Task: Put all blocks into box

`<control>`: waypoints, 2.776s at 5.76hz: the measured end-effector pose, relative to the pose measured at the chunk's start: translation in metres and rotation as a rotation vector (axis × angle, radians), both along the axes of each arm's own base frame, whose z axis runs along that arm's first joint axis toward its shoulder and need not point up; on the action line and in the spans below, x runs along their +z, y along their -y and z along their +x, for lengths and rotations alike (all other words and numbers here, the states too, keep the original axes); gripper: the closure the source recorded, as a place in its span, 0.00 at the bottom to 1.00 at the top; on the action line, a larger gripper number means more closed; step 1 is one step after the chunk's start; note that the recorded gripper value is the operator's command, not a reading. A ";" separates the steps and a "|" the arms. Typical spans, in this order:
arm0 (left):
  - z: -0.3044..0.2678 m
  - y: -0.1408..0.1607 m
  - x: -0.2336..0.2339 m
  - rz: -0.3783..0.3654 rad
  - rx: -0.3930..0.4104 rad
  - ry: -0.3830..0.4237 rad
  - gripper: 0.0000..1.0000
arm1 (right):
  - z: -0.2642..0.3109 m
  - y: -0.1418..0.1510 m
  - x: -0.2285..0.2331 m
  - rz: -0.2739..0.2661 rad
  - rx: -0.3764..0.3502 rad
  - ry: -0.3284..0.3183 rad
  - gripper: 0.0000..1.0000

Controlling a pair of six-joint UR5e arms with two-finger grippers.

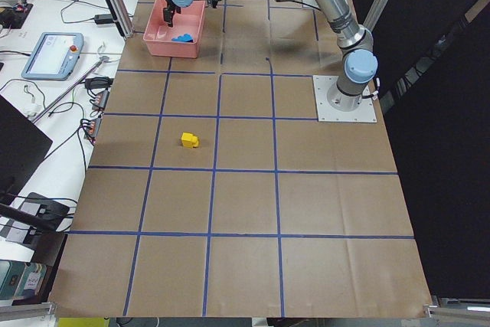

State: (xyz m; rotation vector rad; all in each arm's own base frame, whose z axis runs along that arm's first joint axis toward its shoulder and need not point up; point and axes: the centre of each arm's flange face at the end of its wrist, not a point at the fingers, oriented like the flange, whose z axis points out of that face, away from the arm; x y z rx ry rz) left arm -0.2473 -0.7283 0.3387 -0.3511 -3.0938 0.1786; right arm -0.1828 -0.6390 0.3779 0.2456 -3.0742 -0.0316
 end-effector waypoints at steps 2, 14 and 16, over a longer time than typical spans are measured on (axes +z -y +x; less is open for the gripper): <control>0.129 -0.031 0.027 0.034 0.161 0.006 0.01 | 0.114 0.030 0.038 -0.025 -0.052 -0.002 0.61; 0.469 -0.051 -0.114 0.123 0.025 0.061 1.00 | 0.478 0.102 -0.084 -0.081 -0.254 0.125 0.00; 0.389 -0.037 -0.059 0.079 -0.055 0.033 1.00 | 0.462 0.076 -0.017 -0.053 -0.259 0.110 0.00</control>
